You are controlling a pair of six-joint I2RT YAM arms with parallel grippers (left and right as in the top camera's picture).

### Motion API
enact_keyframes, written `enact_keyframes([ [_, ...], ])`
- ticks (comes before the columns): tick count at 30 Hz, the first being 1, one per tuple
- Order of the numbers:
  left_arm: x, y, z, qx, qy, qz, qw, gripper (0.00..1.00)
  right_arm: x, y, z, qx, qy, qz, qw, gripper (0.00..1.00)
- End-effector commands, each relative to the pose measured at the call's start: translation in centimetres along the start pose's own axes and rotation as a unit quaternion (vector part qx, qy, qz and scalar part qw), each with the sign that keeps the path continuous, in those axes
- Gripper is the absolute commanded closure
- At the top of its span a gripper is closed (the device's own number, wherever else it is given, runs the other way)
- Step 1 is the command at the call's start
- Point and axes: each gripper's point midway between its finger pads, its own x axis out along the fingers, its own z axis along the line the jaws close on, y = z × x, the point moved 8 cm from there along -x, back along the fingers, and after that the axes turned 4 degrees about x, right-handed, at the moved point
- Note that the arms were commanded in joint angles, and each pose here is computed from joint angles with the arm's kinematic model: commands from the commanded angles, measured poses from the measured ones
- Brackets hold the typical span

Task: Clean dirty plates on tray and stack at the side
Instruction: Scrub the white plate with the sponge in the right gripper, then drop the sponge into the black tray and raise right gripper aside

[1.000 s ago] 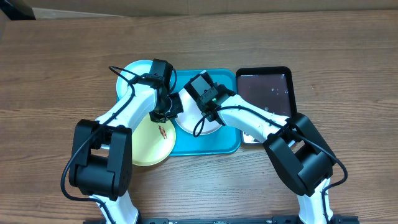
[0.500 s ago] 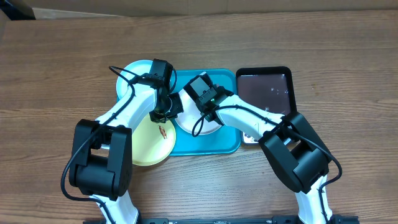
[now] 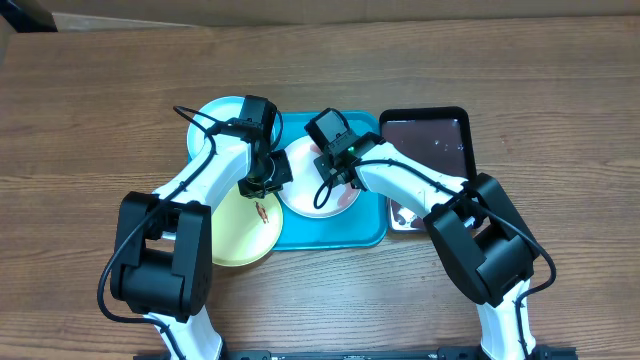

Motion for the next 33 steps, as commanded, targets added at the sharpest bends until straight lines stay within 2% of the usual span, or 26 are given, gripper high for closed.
enact_keyframes([
  [1,-0.5,-0.5,-0.7,0.008,0.016,-0.009,1.000,0.96,2.7,4.2,3.4,0.005,-0.112,0.098,0.989,0.96],
  [13,-0.5,-0.5,-0.7,0.008,0.016,-0.009,1.000,0.96,1.7,4.8,5.5,0.022,-0.233,0.134,0.963,0.96],
  [19,-0.5,-0.5,-0.7,0.008,0.016,-0.009,1.000,0.96,-0.7,1.7,5.2,0.041,-0.331,0.112,0.936,0.96],
  [21,-0.5,-0.5,-0.6,0.008,0.016,-0.009,1.000,0.96,-3.3,-1.3,3.2,0.063,-0.390,0.079,0.915,0.96],
  [25,-0.5,-0.5,-0.6,0.018,0.016,-0.009,1.000,0.96,-5.8,-3.8,-0.9,0.097,-0.400,0.044,0.910,0.96],
  [33,-0.5,-0.5,-0.6,0.019,0.015,-0.009,1.000,0.96,-9.5,-3.4,-8.4,0.144,-0.371,0.033,0.917,0.96],
])
